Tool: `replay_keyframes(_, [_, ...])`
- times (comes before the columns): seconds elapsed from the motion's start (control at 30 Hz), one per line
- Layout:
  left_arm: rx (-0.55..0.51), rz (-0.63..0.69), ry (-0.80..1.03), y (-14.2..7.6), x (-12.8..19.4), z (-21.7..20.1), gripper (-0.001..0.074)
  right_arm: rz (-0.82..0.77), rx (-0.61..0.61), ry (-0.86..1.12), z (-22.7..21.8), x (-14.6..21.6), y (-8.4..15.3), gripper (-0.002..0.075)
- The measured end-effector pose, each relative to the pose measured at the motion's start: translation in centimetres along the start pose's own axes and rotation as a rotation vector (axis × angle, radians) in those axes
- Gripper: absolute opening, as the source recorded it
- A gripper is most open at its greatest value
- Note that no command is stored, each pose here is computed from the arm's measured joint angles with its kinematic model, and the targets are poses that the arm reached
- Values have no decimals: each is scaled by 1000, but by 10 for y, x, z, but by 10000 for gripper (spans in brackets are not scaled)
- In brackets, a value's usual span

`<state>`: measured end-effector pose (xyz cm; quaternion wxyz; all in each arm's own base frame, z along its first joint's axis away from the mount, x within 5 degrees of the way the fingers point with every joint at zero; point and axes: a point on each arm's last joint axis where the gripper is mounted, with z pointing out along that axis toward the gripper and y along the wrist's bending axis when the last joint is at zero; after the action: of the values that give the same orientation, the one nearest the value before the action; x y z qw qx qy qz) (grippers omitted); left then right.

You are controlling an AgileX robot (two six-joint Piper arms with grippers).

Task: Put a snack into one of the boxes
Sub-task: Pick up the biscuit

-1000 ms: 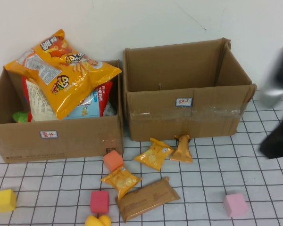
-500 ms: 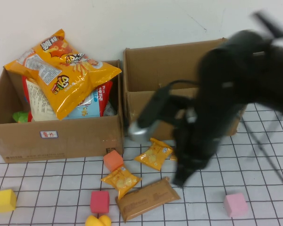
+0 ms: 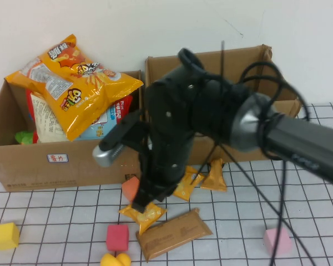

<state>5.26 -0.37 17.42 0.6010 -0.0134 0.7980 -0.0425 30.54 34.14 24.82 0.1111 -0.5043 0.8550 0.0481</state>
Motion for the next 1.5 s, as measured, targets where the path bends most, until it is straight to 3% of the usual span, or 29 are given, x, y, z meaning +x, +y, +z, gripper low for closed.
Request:
replay_keyframes(0.2, [0,0,0,0,0,0,-1,20,-1,-39,33,-14,-3,68])
replay_keyframes(0.3, [0,0,0,0,0,0,-1,26,1,-47,51,-17,-5,206])
replay_keyframes(0.47, [0,0,0,0,0,0,-1,81,10,-91,66,-23,-6,538])
replay_keyframes(0.6, [0,0,0,0,0,0,-1,101,28,-116,76,-26,-9,619])
replay_keyframes(1.2, [0,0,0,0,0,0,-1,124,51,-43,122,-19,-12,617])
replay_keyframes(1.37, [0,0,0,0,0,0,-1,131,50,-35,125,-18,-12,543])
replay_keyframes(1.5, [0,0,0,0,0,0,-1,131,46,-9,125,-16,-11,395])
